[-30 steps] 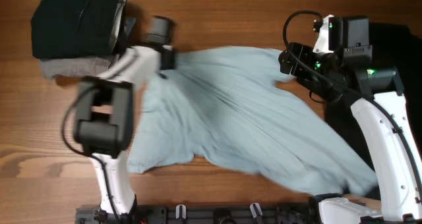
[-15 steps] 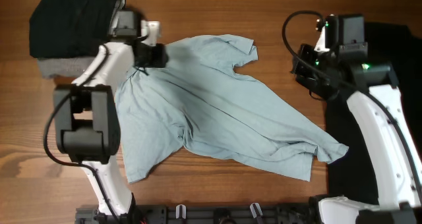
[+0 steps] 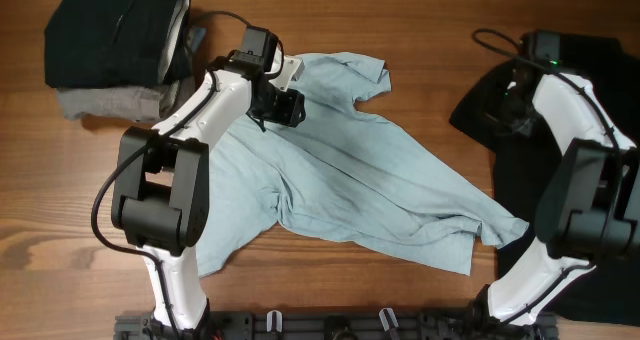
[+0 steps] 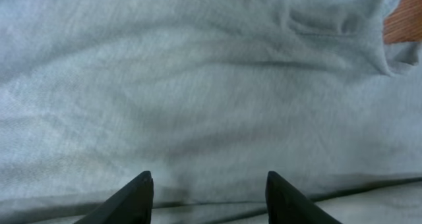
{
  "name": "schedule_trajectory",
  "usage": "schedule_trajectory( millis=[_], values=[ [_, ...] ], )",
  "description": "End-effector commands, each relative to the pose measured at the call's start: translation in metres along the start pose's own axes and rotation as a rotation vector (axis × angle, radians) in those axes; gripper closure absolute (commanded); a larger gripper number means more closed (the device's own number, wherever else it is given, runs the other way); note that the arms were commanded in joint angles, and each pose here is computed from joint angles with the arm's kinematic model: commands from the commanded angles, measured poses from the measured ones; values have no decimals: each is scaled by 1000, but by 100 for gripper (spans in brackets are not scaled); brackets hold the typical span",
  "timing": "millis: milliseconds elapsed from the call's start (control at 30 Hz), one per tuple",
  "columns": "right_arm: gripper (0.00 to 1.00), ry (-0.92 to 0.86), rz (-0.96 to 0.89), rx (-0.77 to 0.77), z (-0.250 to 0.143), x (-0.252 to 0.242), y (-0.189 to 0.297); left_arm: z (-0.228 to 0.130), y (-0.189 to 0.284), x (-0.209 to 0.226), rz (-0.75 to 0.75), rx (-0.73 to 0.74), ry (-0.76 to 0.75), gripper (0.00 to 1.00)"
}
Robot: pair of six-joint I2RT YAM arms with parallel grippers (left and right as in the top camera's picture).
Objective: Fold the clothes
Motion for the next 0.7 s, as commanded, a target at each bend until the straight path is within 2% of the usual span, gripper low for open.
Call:
schedule_trajectory(
  millis=[0,67,133,267,433,500,533,567,600,667],
  values=[
    [96,-1,-4,99,-9,-7,-30,2,7,-6,-15,-17,-25,43],
    [95,13,-28,132,-13,-11,-44,2,7,-6,-15,-17,-24,41],
    [96,2,-137,142,-15,-29,-60,2,7,-6,-15,-16,-13,38],
    [96,-171,-341,83,5,-90,-55,2,7,-6,-15,-16,-13,35],
    [96,-318,-319,85,26,-142,-44,4,9,-6,-14,-25,-16,30],
    [96,-266,-224,79,38,-145,-39,6,9,-6,-12,-39,-21,27],
    [93,-227,-163,73,45,-142,-34,9,9,-6,-11,-53,-25,26],
    [83,-164,-83,48,56,-133,-19,14,9,-7,-23,-82,-34,25],
    [79,-142,-45,30,61,-127,-10,18,9,-7,-30,-100,-40,24],
    [70,-113,15,-7,68,-115,10,25,10,-10,-50,-143,-53,27]
  ],
)
Point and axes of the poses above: each gripper's point midway between its finger pads, its own y axis back along the fingers, its own x axis along the line the jaws close on, z = x × y, the point moved 6 cm from there along y, back along the fingers, and after that the axes turned 7 degrees about -y, right-handed, at the moved point
